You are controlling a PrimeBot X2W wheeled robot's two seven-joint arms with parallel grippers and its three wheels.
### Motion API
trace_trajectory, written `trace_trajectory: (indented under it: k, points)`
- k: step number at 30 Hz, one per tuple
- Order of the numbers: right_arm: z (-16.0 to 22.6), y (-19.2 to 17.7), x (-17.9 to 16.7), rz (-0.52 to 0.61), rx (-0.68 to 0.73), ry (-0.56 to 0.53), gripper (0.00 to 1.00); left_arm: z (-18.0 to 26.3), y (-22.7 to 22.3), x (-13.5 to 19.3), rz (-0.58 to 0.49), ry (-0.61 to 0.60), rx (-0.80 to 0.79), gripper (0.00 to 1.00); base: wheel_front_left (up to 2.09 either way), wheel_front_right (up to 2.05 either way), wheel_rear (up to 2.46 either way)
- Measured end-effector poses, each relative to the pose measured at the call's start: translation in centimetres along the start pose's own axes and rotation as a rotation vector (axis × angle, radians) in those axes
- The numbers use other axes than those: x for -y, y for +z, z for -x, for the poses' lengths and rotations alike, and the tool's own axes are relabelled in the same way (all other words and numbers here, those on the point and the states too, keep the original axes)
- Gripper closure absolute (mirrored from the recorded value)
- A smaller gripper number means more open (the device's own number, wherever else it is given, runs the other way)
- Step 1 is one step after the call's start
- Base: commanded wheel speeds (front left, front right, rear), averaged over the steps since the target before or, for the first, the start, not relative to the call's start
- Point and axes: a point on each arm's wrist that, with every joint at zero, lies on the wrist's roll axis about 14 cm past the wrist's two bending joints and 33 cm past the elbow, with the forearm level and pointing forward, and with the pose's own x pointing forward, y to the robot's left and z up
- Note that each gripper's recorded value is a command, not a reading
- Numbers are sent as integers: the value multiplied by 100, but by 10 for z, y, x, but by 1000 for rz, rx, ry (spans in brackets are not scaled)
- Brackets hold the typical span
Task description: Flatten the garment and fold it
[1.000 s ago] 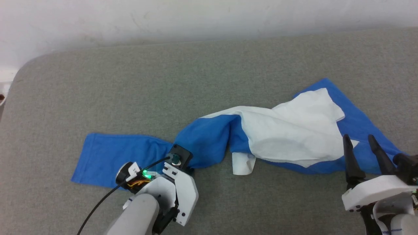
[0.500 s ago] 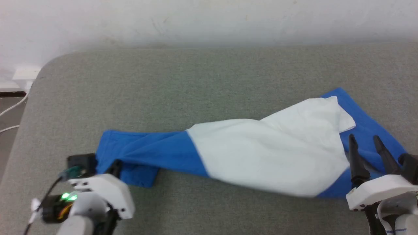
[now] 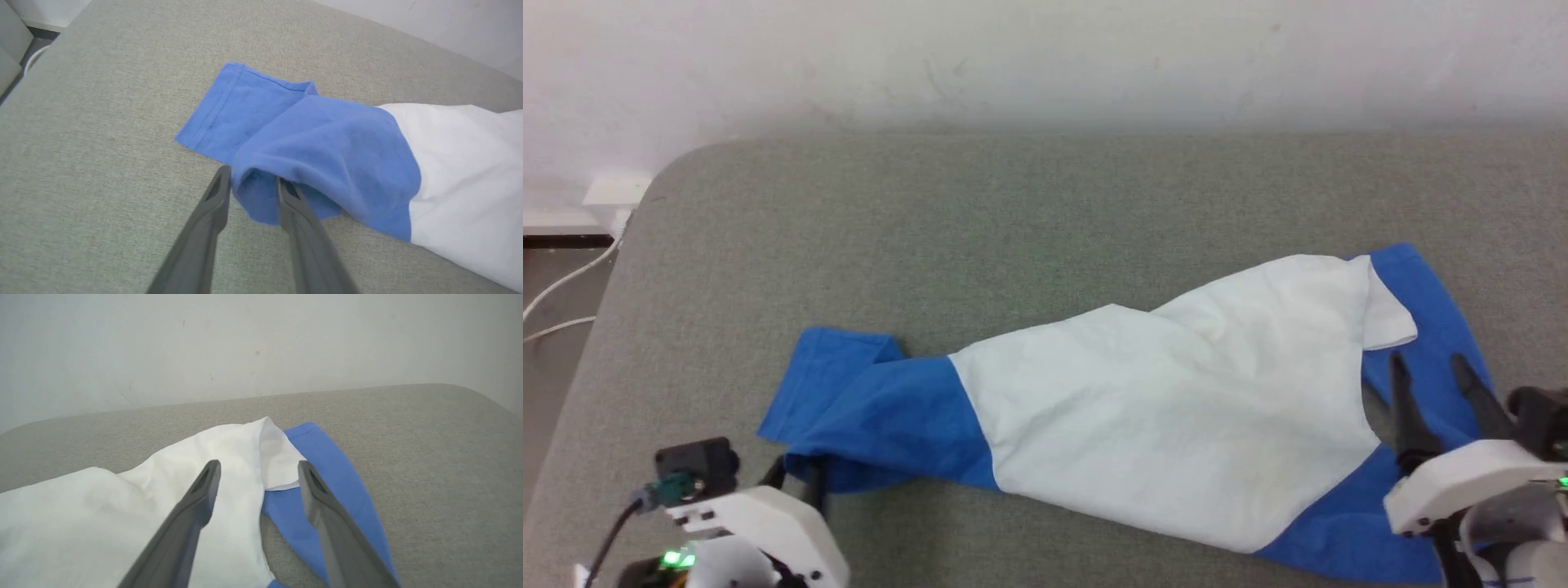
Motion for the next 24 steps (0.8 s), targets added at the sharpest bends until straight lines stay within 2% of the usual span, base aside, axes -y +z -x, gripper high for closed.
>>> trace_trajectory:
  k: [3, 5, 10, 16, 24]
  points:
    - [-4, -4, -23, 33, -26, 65, 0, 0, -13, 18, 53, -63, -35, 0, 0, 0, 0]
    - [-10, -3, -40, 68, -35, 113, 0, -1, -13, 19, 50, -72, -16, 0, 0, 0, 0]
    - [-35, 2, -77, 123, -75, 213, 0, -6, 32, 22, 27, -70, 237, 0, 0, 0, 0]
    - [-69, -30, -98, 156, -300, 272, 0, -7, 70, 22, -23, -42, 477, 0, 0, 0, 0]
    - [-84, -95, -115, 173, -713, 303, 0, -18, 62, 24, -35, -25, 502, 0, 0, 0, 0]
